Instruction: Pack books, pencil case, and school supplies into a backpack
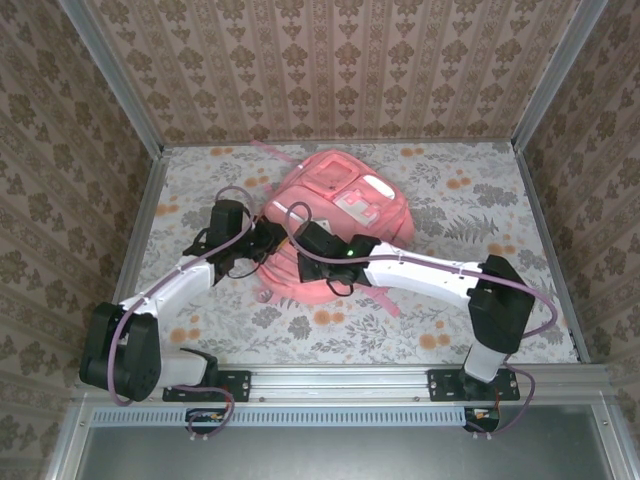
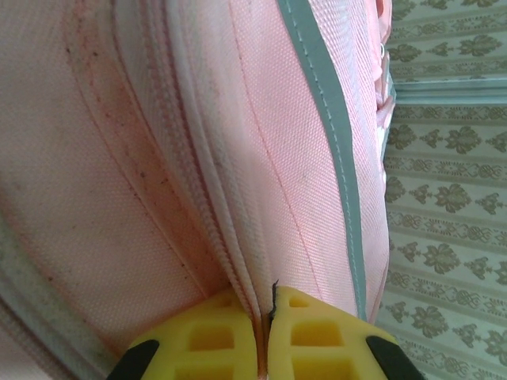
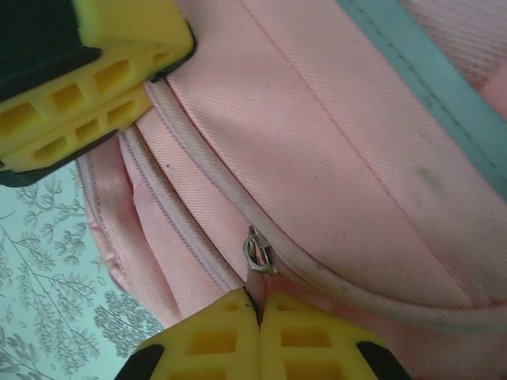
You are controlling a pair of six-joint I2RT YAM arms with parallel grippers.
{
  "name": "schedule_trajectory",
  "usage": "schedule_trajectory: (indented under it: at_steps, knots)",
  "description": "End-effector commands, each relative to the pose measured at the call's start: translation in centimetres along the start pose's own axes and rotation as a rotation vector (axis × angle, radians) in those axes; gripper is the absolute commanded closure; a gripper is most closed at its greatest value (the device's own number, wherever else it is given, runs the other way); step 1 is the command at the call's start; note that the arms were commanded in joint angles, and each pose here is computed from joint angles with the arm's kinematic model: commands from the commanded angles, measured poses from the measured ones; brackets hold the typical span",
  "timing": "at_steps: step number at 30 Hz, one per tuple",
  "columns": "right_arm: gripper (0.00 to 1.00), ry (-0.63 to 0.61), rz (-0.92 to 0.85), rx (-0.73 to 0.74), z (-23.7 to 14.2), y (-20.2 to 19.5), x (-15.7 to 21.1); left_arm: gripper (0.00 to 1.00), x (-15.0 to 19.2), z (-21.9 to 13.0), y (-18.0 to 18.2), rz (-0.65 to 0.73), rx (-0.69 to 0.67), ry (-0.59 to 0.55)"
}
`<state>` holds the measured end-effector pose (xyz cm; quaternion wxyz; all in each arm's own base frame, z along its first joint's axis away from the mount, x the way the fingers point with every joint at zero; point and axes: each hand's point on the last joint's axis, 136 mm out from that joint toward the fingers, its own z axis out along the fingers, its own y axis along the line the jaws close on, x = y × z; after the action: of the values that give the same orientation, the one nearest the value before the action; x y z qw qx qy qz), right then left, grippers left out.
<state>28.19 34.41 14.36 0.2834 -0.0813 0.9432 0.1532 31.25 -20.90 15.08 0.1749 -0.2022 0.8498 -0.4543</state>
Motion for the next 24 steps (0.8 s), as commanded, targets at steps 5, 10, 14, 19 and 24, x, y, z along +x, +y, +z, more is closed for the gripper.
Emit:
schedule_trajectory:
  at_steps: [5, 10, 14, 19, 24]
  knots:
    - [1.00, -0.070, -0.045, 0.327, -4.2, -10.5, 0.9, 1.00, -1.7, -1.4, -1.4, 0.071, 0.028, -0.066]
    - [1.00, -0.080, 0.004, 0.371, -4.4, -13.3, 0.0, 1.00, -1.7, -1.4, -1.5, 0.070, 0.037, -0.060]
    - [1.00, -0.119, 0.054, 0.428, -5.0, -15.3, -1.9, 1.00, -1.6, -1.7, -1.3, 0.076, 0.023, -0.065]
    - [1.00, -0.134, 0.078, 0.435, -5.3, -16.8, -2.9, 1.00, -1.4, -1.8, -1.1, 0.083, 0.013, -0.060]
    - [1.00, -0.108, 0.023, 0.324, -4.8, -15.4, -3.4, 1.00, -1.3, -1.7, -1.6, 0.089, 0.029, -0.051]
